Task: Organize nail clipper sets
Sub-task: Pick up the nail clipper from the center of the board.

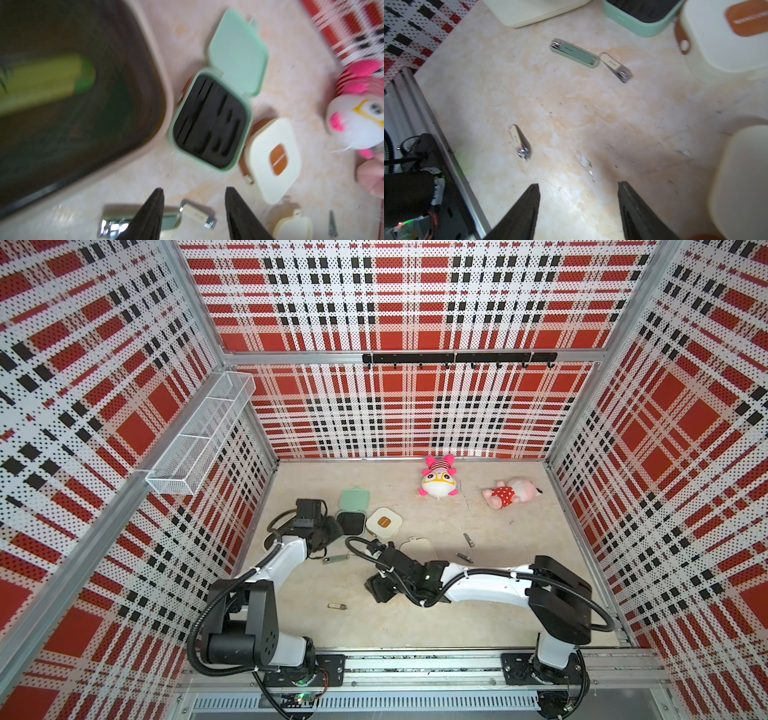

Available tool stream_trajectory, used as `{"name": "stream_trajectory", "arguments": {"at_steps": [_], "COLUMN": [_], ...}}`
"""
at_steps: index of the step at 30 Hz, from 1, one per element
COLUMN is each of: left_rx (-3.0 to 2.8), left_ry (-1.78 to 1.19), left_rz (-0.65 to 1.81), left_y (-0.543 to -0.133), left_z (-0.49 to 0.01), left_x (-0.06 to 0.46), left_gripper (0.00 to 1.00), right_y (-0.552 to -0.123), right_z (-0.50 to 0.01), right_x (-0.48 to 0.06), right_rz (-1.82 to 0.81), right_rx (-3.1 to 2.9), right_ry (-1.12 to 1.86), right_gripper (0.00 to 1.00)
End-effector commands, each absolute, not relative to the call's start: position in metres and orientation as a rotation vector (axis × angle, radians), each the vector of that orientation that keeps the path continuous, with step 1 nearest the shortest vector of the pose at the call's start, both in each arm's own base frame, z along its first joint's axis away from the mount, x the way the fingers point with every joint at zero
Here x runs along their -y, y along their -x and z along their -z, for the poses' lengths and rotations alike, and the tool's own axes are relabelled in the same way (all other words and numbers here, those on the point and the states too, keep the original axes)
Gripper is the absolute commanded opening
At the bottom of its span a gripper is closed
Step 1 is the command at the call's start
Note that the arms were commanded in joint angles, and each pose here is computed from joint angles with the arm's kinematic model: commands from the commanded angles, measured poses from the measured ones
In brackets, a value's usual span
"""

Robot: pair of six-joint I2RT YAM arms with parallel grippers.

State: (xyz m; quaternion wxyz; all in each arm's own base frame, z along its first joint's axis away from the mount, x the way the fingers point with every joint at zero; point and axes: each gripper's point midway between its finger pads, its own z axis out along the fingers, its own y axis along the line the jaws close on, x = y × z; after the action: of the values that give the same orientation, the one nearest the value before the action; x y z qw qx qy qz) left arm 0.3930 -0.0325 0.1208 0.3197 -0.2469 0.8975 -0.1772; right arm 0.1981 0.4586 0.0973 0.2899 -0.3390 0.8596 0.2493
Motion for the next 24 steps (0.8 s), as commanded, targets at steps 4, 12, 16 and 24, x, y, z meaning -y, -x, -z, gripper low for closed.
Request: {"name": "stream_trajectory", "arguments": {"at_steps": [4, 12, 16, 24], "left_rx": [-2.217, -2.075, -2.055, -2.058], "left_ry": [0.634, 0.723, 0.729, 0.744], "left_rz": [0.63, 0.731, 0.734, 0.741], "left_y": [-0.433, -0.436, -0.432, -0.427], "left_z": [-0.185, -0.22, -0.225, -0.215], "left_x": [0.002, -0.059, -0.069, -0.071], "left_gripper": [0.53, 0.53, 0.54, 0.54], "right_y": [-0.167, -0.148, -0.15, -0.162], "right_z": [-0.077, -0.049, -0.04, -0.028], "right_x": [-0.5, -0.523, -0.529, -0.535], "right_rz": [-0.615, -0.509, -0.452, -0.346], "right_rx": [-2.226, -2.214, -2.209, -2.207], "right_ry": [1.211, 1.349, 1.368, 1.373], "right_gripper": [0.64, 0.67, 0.64, 0.53]}}
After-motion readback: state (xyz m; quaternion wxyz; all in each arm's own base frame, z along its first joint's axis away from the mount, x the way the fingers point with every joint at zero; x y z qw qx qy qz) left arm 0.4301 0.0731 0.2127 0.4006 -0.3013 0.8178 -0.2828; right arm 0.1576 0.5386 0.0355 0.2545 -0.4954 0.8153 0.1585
